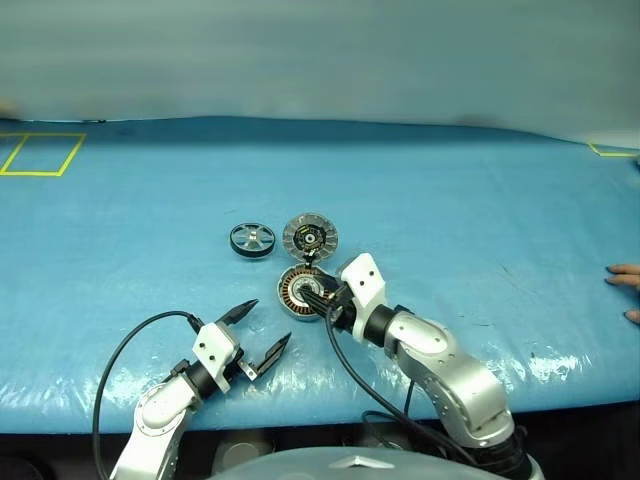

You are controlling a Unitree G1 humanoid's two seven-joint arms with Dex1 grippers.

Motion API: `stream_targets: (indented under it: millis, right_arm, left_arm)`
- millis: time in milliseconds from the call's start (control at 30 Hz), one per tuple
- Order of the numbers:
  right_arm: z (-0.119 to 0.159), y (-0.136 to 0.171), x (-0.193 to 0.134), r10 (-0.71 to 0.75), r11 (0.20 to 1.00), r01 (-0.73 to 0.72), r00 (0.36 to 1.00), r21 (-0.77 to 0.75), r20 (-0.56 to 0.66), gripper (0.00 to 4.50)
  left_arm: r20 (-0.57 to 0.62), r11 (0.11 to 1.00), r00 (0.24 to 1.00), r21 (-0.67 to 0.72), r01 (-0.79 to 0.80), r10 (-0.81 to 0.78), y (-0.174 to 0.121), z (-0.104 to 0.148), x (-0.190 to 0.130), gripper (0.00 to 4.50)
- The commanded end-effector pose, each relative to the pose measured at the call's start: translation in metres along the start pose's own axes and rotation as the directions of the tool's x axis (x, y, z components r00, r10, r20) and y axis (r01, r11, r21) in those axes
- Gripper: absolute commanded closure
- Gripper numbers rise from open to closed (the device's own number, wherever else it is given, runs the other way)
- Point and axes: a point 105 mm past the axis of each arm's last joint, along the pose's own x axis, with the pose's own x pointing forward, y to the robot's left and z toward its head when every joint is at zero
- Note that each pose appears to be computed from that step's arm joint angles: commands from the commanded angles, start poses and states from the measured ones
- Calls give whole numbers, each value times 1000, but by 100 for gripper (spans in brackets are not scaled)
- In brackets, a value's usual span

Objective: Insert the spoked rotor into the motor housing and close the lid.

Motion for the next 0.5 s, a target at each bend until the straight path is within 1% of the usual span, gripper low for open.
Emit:
stream_targets:
  millis: [33,100,267,367,500]
  right_arm:
    - [0,-2,-3,-29,999,27,998,-30,-52,376]
    - [-4,-3,1,-40,999,39,997,-28,-64,442]
    - [-16,-9,15,-81,994,76,995,-76,-62,447]
    - [-20,-12,19,-107,993,105,994,-56,-36,447]
    - [-29,-14,21,-118,993,117,993,-26,-32,447]
  left_arm:
    - [52,1000,999,14,2,-3,1,12,4,0]
    - [54,1000,999,15,4,-4,1,12,4,0]
    - [54,1000,998,14,8,-8,0,12,5,0]
    - [56,1000,998,12,1,-2,0,12,5,0]
    - [50,1000,999,12,-4,4,2,11,2,0]
